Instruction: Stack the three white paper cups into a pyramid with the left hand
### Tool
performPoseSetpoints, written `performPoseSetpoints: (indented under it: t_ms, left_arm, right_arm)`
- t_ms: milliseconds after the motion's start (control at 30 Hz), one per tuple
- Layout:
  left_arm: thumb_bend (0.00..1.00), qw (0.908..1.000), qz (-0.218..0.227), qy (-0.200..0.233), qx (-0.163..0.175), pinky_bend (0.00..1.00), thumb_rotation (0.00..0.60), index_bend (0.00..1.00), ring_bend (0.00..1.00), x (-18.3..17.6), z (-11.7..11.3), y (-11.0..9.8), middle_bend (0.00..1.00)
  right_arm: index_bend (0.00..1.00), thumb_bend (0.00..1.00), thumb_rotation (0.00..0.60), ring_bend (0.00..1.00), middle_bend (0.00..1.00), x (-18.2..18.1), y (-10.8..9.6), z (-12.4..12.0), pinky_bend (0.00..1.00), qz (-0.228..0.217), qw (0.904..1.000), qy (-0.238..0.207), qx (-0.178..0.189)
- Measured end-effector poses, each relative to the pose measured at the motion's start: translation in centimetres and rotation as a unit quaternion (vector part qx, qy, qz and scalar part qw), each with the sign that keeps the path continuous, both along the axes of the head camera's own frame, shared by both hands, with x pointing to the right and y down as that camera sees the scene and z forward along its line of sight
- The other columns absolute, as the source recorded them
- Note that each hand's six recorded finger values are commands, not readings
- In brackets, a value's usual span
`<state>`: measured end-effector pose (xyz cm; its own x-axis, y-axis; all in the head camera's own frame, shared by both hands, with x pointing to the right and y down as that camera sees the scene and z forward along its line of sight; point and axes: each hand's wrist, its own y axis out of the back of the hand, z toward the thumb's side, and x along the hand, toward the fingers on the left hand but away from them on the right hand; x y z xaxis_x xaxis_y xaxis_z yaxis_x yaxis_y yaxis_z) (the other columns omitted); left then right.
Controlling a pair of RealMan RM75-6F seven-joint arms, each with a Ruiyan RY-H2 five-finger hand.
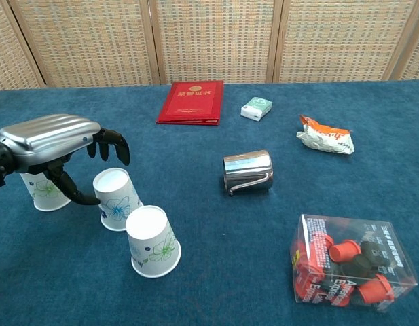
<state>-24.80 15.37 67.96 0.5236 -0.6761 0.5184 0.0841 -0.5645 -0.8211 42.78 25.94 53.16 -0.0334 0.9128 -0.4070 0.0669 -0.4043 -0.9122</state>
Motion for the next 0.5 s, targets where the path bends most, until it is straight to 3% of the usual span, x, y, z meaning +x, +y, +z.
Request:
performPoseSetpoints:
  t_ms: [267,500]
  left_arm:
    - [0.18,1.0,-0.005,0.001,-0.007,0.42,0.6,0.52,0.47,0.52,0.04,0.02,0.48]
    - [0.18,0.9999,-0.011,0.001,0.003,0.42,0.6,0.53,0.48,0.2,-0.35,-0.34,0.48]
  right_arm:
    - [0.09,0.0,0.6,0.0,0.0,0.05,-0.02,-0.05,0.0,0.001,1.0,-0.001,0.0]
    - [0.09,0.0,0.6,0.0,0.0,0.03,0.03,-0.01,0.0,0.001,1.0,-0.001,-0.001]
